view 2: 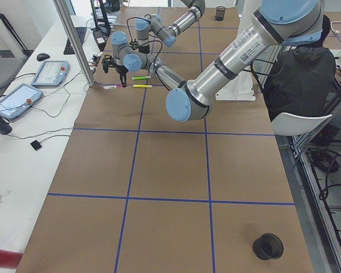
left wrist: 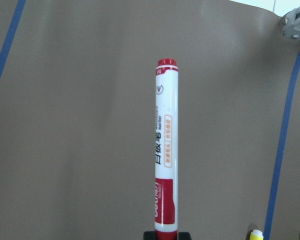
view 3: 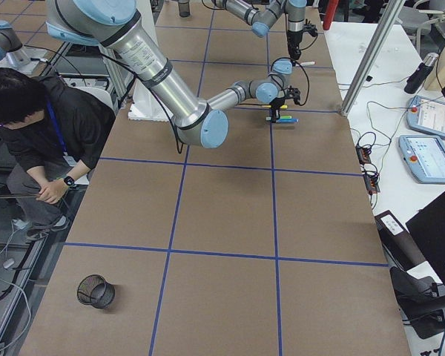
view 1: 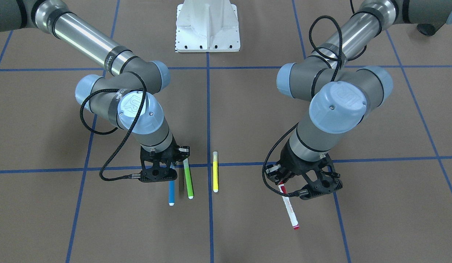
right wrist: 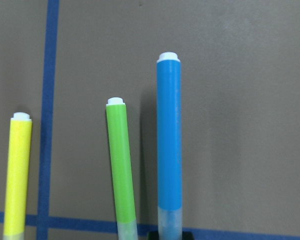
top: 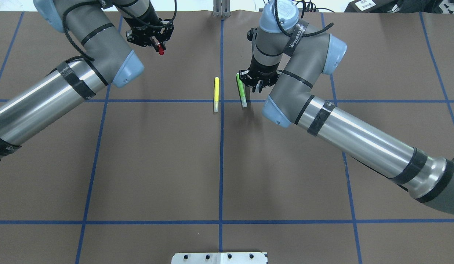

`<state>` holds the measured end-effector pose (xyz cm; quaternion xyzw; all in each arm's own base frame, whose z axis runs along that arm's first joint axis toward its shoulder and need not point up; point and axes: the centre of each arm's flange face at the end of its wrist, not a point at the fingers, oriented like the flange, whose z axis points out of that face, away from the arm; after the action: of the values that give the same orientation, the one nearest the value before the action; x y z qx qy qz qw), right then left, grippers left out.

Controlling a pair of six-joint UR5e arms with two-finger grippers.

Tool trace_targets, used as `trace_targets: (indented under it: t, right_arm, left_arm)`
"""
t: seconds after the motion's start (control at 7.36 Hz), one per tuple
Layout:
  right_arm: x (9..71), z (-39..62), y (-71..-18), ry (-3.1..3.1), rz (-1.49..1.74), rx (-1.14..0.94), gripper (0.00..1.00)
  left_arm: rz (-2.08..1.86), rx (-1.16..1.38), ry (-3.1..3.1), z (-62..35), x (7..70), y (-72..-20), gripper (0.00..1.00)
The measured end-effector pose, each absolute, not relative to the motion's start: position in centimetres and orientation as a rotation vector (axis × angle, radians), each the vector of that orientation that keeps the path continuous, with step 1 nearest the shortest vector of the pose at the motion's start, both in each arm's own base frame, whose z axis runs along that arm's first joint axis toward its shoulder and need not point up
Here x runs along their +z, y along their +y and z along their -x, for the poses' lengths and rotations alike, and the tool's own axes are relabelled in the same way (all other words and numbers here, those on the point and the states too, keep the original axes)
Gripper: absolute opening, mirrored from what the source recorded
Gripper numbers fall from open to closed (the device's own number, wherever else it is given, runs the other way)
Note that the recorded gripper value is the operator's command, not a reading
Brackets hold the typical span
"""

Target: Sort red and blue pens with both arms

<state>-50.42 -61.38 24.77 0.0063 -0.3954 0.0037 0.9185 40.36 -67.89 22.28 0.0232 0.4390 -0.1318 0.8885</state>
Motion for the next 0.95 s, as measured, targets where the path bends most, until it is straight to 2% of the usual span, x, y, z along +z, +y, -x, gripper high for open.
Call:
trace_targets:
  t: [0.54,0.95]
  right_arm:
    - [30.8,41.2,-61.2,-0.794,0.008,0.093,0.0]
    - [38.5,32.3,-57.1,-0.784,0.028,0.088,0.0]
  left_arm:
    - [-0.079,-0.238,0.866,-31.2,31.7,-67.5,0.0]
    - [-0.07,-0.179,0.812,-18.8,44.6,-64.0,0.0]
